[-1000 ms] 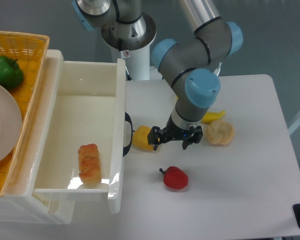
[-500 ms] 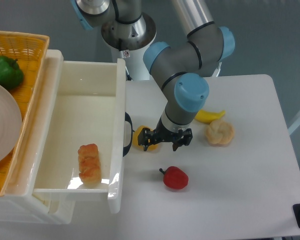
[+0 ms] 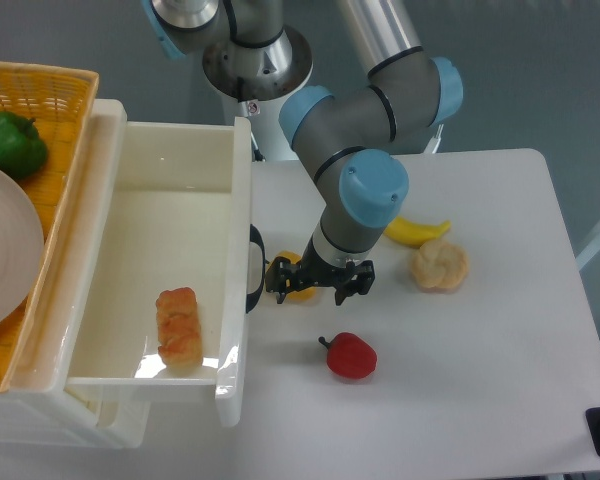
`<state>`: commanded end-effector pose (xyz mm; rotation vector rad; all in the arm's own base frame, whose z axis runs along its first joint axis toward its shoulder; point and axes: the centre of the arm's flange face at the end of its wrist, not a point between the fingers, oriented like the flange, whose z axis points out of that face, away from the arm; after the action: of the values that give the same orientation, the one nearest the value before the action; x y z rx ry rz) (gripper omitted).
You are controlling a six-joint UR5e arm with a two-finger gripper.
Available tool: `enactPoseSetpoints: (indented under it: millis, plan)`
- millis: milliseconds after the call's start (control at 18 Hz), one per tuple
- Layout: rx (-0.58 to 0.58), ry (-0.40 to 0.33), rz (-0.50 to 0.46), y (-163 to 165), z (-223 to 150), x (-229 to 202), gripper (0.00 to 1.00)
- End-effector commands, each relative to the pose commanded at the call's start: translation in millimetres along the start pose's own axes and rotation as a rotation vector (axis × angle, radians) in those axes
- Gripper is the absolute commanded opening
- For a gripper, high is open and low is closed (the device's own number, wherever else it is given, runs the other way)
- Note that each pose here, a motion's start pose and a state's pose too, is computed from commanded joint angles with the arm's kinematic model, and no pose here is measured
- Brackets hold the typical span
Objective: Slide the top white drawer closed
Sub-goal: 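Move the gripper down and over to the drawer's front handle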
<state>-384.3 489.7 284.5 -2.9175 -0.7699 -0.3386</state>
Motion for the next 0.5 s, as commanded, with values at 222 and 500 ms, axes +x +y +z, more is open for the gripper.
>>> enactPoseSetpoints:
  millis: [222, 500]
  plan:
    - [0.013, 0.008, 0.002, -0.2, -5.1, 2.6, 1.00]
    - [0.018, 0.012, 0.005, -0.3, -6.7, 4.7, 1.00]
